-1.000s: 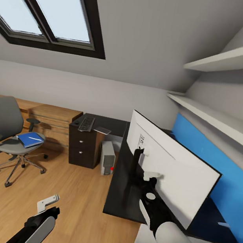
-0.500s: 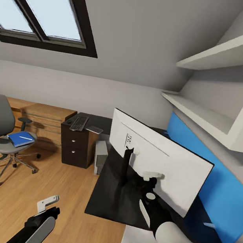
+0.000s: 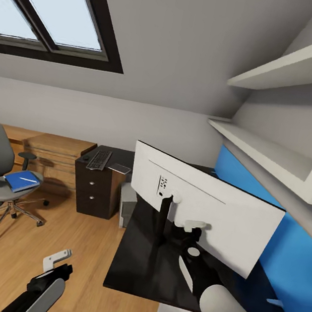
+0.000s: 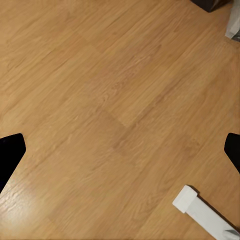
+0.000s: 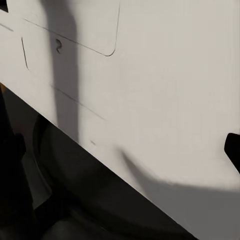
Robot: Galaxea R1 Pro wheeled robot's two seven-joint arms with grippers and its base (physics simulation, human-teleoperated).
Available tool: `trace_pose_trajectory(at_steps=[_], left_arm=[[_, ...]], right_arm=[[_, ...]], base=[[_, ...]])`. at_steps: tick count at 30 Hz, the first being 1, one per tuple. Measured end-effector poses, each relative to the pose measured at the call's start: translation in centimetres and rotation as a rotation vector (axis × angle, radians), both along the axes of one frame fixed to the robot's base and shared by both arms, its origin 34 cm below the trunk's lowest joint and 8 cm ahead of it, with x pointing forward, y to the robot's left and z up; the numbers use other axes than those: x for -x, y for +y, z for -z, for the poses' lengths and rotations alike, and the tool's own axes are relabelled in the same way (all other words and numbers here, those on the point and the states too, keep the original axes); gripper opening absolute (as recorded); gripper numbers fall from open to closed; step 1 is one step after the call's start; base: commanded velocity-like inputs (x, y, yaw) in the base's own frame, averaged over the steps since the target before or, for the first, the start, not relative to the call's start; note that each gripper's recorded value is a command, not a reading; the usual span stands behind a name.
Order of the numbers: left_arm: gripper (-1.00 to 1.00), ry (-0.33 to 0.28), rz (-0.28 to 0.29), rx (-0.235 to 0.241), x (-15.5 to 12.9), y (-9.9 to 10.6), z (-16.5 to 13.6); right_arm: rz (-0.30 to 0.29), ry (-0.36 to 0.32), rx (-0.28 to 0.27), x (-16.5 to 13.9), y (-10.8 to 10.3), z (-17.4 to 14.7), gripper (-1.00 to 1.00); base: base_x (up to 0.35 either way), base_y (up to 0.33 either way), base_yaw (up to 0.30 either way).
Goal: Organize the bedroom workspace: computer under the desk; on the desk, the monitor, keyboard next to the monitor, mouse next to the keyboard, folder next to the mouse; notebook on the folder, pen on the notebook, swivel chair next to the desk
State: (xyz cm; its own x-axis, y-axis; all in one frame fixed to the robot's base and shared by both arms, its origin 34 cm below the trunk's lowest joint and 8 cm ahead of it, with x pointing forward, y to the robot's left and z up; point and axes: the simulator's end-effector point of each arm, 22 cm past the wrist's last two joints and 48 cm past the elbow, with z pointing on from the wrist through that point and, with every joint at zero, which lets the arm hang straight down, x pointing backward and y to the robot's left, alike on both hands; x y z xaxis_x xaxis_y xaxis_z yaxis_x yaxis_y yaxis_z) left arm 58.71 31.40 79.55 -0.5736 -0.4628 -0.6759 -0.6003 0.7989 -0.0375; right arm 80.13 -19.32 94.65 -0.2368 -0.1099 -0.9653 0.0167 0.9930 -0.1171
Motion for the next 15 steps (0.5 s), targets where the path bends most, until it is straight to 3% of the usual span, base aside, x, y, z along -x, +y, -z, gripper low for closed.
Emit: trace_pose_trajectory(at_steps=[7,10,15], left_arm=[[1.0,-0.003,-0.005,-0.004,0.0,0.4,-0.1],[1.0,-0.01,-0.064,0.008,0.1,2.6,-0.3],[1.0,-0.003,-0.104,-0.034,0.7,6.9,-0.5]], right_arm=[[0.0,-0.001,0.0,0.0,0.0,-0.1,1.0],[-0.001,-0.001,0.003,0.0,0.0,0.0,1.0],[0.0,-0.002,0.002,0.0,0.0,-0.1,1.0]], base=[[0.0,0.0,-0.024],[0.0,0.0,-0.227],[0.0,0.0,-0.253]])
